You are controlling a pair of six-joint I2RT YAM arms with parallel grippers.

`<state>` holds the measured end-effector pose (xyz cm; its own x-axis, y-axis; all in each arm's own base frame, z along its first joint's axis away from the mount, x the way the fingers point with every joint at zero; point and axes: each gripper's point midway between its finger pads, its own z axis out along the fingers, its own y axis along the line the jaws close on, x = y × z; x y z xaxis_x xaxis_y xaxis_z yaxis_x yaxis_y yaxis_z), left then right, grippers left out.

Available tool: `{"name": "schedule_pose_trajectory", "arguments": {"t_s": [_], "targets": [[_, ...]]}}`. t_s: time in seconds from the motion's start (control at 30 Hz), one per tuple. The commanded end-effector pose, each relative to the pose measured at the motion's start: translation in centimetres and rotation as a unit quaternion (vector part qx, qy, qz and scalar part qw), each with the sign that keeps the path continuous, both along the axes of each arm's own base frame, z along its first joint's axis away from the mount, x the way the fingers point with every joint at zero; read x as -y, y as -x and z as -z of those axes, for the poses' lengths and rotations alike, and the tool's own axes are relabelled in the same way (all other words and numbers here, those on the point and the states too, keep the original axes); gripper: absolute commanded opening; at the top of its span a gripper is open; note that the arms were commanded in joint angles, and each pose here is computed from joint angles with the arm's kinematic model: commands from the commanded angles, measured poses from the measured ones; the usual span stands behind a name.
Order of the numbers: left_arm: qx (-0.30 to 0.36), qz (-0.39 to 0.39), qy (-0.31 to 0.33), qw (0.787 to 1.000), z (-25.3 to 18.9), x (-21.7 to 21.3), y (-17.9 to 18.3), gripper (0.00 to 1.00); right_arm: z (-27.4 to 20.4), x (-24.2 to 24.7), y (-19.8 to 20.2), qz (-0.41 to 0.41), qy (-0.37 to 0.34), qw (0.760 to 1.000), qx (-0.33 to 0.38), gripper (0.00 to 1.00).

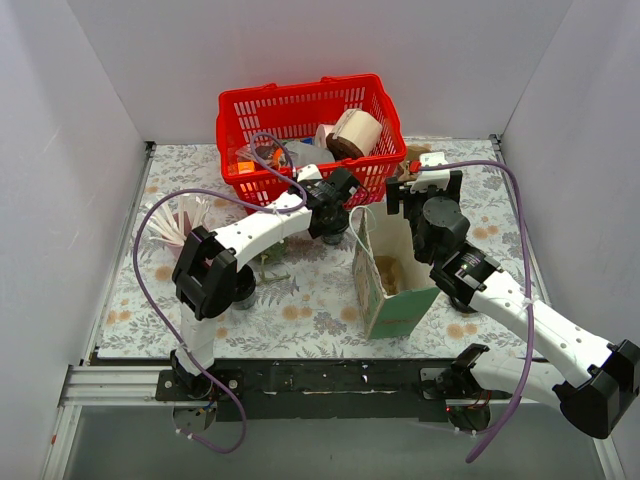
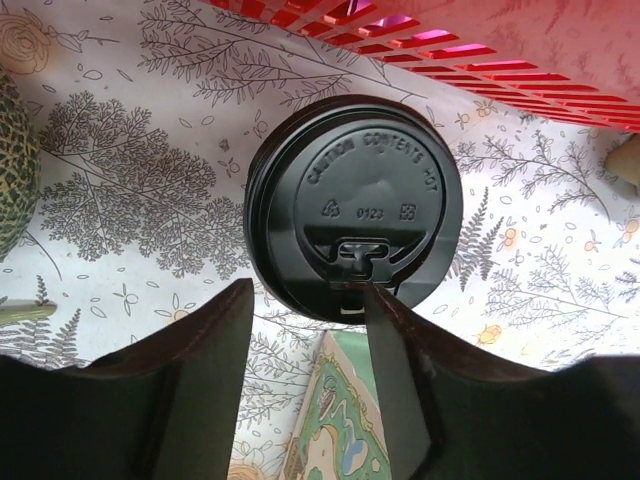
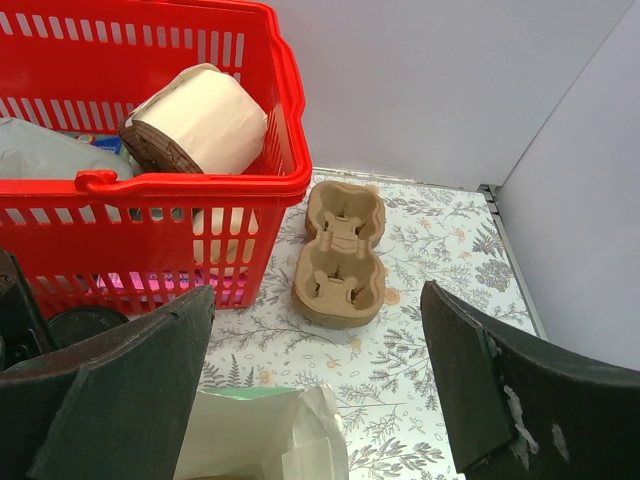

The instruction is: Pack the takeout coffee

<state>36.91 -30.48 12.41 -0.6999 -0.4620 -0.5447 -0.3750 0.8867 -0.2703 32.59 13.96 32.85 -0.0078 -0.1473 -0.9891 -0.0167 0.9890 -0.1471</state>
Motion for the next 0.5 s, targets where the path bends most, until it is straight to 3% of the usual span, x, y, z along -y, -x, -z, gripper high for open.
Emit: {"name": "schedule_pose_trajectory", "arguments": {"t_s": [0.0, 0.1, 0.3, 0.33, 0.47], "targets": [[0.044, -0.019, 0.010, 0.999, -1.7, -0.6, -2.3, 0.56, -1.7, 0.5, 0.1, 0.008, -0.023, 0.999, 0.027, 0.91], [0.052, 0.003, 0.025, 0.998, -2.1, -0.3, -2.1, 0.69, -1.6, 0.5, 0.1, 0.008, -0.023, 0.999, 0.027, 0.91], [0.071, -0.005, 0.027, 0.997, -2.7, -1.5, -2.1, 0.85, -1.6, 0.4, 0.0, 0.006, -0.024, 0.999, 0.027, 0.91], [0.072, 0.000, 0.022, 0.997, -2.6, -1.6, -2.2, 0.96, -1.6, 0.4, 0.1, 0.006, -0.025, 0.999, 0.027, 0.91], [0.091, 0.082, 0.034, 0.992, -2.8, -0.5, -3.0, 0.98, -1.6, 0.5, 0.1, 0.007, -0.024, 0.999, 0.027, 0.91]]}}
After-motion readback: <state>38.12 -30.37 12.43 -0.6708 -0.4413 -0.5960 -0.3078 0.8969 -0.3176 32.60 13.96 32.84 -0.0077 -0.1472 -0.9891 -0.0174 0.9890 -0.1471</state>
